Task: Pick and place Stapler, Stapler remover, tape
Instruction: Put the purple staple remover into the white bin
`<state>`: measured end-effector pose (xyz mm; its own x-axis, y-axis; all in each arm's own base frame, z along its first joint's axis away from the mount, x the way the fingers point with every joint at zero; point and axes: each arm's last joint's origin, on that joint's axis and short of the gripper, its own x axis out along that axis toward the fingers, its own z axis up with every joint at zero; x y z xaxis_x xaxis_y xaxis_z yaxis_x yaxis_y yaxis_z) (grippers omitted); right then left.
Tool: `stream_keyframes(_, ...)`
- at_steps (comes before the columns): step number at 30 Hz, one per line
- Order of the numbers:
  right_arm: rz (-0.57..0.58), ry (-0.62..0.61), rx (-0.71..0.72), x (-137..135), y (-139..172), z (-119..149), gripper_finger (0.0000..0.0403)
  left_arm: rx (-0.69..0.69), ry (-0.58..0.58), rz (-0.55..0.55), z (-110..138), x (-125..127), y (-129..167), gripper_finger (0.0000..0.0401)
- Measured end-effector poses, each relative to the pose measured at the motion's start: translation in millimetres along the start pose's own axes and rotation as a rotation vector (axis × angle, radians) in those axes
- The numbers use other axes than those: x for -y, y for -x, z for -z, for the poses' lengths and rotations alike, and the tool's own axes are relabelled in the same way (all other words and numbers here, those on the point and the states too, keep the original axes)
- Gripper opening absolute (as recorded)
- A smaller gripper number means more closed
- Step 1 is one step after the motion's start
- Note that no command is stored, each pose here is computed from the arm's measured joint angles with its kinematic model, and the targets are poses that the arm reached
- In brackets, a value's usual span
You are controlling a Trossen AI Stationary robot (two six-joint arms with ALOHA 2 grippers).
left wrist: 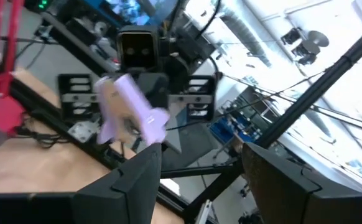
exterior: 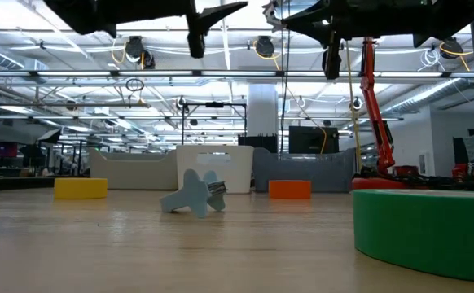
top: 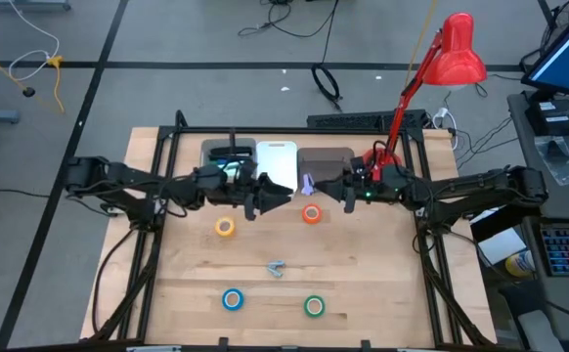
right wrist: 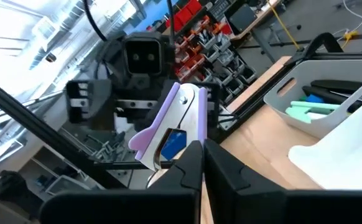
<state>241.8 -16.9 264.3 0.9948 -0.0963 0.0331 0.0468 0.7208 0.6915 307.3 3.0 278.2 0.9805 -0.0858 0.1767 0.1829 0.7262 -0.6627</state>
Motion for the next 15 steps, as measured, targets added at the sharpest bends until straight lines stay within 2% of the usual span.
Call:
stream_keyframes(5,-0.015,0.01,0.011,-1.3,0.0,-1.2,0.0,-0.013,-0.001,0.021,-3.1,0.3,-11.3,0.0227)
stream_keyframes(11,-0.014,0.016,0.008,-1.2,0.0,-0.9,0.0,-0.053,0.005,-0.046,-4.1,-0.3,-16.3,0.0227)
stream_keyframes(15,-0.022,0.016,0.016,-1.9,0.0,-1.6,0.0,-0.037,0.002,-0.045,-6.7,1.5,-17.5,0.0227)
